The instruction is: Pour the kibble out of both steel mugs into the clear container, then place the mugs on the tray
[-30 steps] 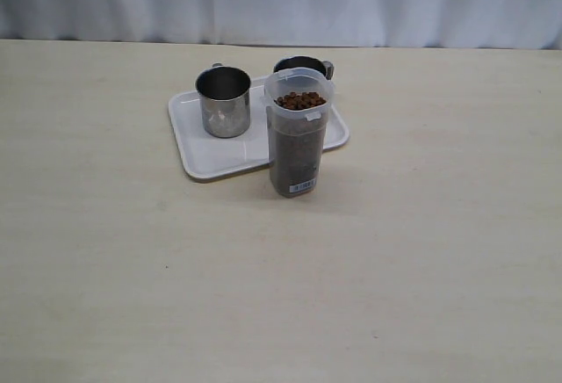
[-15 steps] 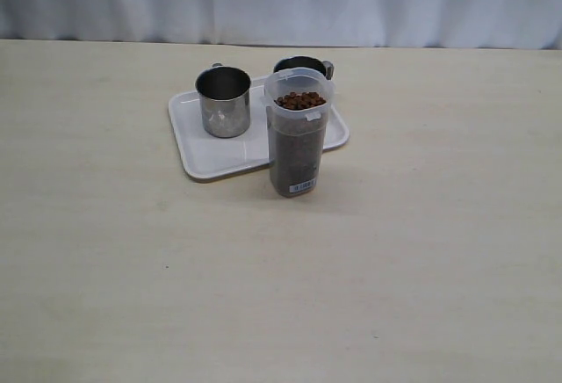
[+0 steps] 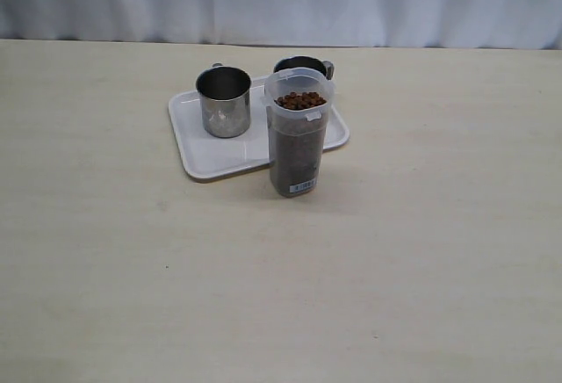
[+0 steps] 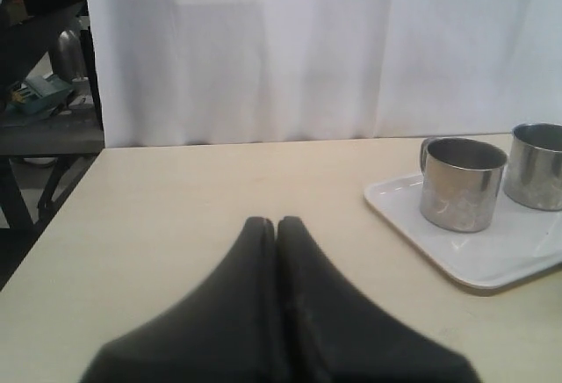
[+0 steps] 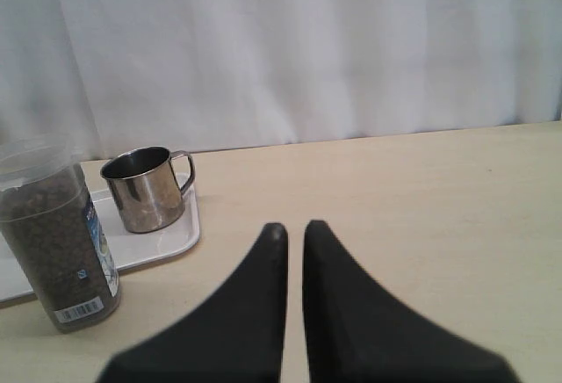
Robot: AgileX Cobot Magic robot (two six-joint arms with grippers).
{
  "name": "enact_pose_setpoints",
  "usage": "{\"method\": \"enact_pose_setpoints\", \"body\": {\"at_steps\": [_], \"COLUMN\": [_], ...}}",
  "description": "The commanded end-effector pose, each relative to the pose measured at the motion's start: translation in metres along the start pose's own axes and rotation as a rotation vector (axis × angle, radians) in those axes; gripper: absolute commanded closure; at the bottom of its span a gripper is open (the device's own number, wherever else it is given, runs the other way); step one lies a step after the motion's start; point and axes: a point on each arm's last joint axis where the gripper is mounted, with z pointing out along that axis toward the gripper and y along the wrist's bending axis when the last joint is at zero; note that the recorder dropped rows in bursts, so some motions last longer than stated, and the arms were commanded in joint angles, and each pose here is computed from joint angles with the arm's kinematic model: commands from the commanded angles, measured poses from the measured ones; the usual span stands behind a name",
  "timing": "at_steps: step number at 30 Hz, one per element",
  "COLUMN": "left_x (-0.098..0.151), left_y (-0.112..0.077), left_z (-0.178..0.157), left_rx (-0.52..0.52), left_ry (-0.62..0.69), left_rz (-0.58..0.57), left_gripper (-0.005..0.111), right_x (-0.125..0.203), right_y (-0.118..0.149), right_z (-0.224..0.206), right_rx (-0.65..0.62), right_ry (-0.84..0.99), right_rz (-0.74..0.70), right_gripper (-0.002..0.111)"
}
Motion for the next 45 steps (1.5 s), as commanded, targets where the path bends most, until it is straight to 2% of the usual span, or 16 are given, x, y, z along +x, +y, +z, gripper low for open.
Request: {"method": "enact_pose_setpoints", "body": {"at_steps": [1,30,32,40,45], "left_x": [0.0003,0.0003,0.0005,0.0005,0.0010], "left_y": [0.0002,0.0002,0.0010,0.0011,0.0036], "left_z": [-0.0001,-0.0001,-0.0001,-0.0001,-0.0002], "left_rx": [-0.004,-0.003,-0.012,-0.014,-0.040], "left_ry": [-0.005,-0.006,-0.003,-0.002,0.005], "left_rz": [0.007,0.005,0.071,0.077,0.150], "left_gripper": [0.107,0.107,0.107,0.107,0.107], "right_x": [0.0013,0.0013,0.0013,0.0013,0.0013], "right_y": [0.0001,0.0001,0.0001,0.0001,0.0001], "right_z": [0.0001,0.0001,0.0001,0.0001,0.0001], "right_rx": [-0.004,-0.004,-0.004,-0.004,-0.004], "right_ry": [0.002,0.002,0.002,0.002,0.002], "right_rz": [0.002,0.002,0.002,0.002,0.002], "right_gripper": [0.103,0.103,0.103,0.103,0.103]}}
